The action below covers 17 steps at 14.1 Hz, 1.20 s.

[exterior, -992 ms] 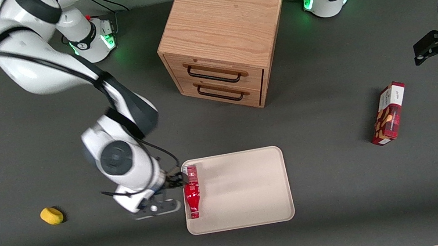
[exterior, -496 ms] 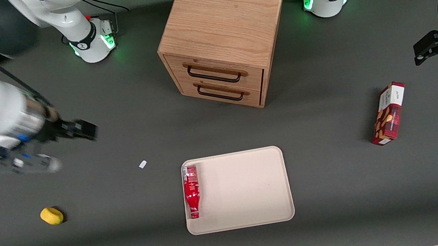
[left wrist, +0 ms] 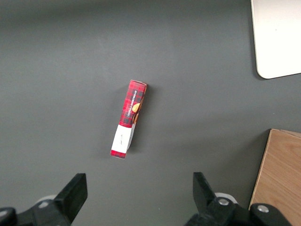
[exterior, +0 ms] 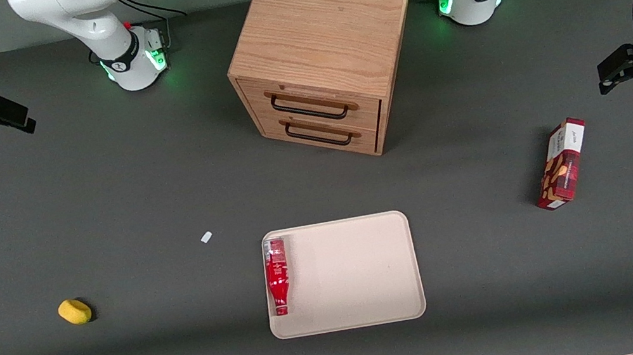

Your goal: Place coke bottle on tray

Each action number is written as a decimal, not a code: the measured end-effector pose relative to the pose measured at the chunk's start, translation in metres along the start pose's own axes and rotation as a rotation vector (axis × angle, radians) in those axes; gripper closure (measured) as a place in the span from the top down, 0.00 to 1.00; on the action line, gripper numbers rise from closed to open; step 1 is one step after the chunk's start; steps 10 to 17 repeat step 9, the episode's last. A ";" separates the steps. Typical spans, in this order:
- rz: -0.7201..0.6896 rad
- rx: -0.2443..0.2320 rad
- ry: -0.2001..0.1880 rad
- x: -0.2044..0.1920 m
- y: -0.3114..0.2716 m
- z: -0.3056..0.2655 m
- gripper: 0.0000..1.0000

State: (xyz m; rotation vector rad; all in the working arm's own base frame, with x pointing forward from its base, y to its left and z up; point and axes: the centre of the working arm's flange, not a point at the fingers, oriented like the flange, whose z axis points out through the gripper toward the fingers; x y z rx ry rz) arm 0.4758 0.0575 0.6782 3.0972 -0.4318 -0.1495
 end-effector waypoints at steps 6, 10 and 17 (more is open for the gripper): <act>-0.002 0.004 0.036 -0.039 0.008 0.028 1.00; -0.002 0.013 0.047 -0.029 0.006 0.021 1.00; -0.002 0.013 0.047 -0.029 0.006 0.021 1.00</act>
